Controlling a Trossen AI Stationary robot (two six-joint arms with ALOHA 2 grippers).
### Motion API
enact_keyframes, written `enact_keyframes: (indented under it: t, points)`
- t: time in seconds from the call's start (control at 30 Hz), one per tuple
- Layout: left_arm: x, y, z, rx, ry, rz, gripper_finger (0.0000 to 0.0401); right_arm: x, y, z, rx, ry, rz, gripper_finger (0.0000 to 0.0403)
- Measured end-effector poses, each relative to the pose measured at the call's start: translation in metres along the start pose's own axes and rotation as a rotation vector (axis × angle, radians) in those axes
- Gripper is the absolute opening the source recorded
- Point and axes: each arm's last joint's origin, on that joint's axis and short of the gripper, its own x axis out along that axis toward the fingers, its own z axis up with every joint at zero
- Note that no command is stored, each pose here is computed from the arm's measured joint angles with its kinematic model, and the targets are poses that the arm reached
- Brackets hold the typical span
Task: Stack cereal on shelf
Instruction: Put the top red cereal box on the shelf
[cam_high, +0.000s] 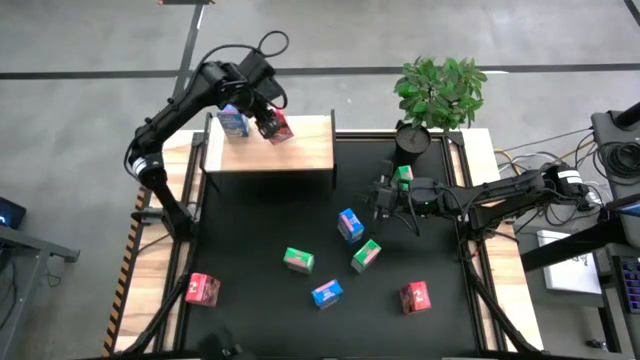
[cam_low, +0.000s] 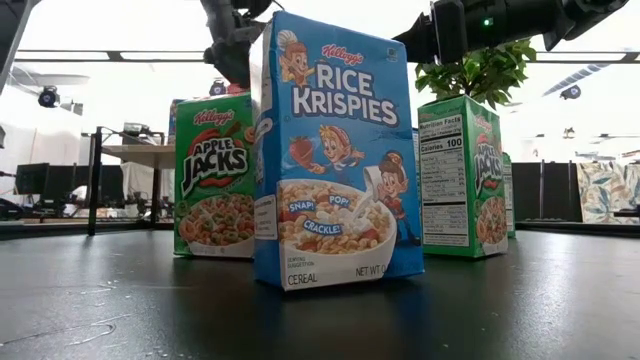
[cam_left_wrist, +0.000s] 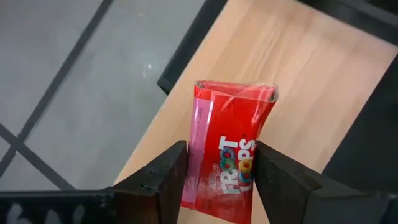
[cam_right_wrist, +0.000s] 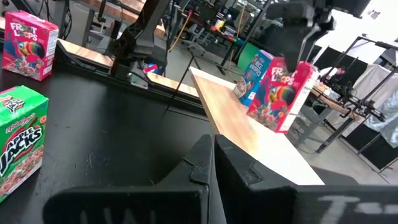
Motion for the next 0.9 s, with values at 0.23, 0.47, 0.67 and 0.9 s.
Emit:
enact_keyframes:
  t: [0.23,0.47,0.67,0.9]
  points:
    - [0.012,-0.003,-0.002,0.010,0.032,-0.005,0.0198,0.000,0.000,0.000,0.000,0.000,0.000,0.0009]
    - [0.011,-0.005,-0.002,0.038,0.028,-0.009,0.0228,0.000,0.000,0.000,0.000,0.000,0.000,0.0009]
    - [-0.008,-0.012,0.003,0.068,-0.033,-0.013,0.0230,0.000,0.000,0.000,0.000,0.000,0.000,0.0009]
    - [-0.030,-0.039,0.000,0.132,-0.094,-0.052,0.0217,0.000,0.000,0.000,-0.002,0.000,0.000,0.0009]
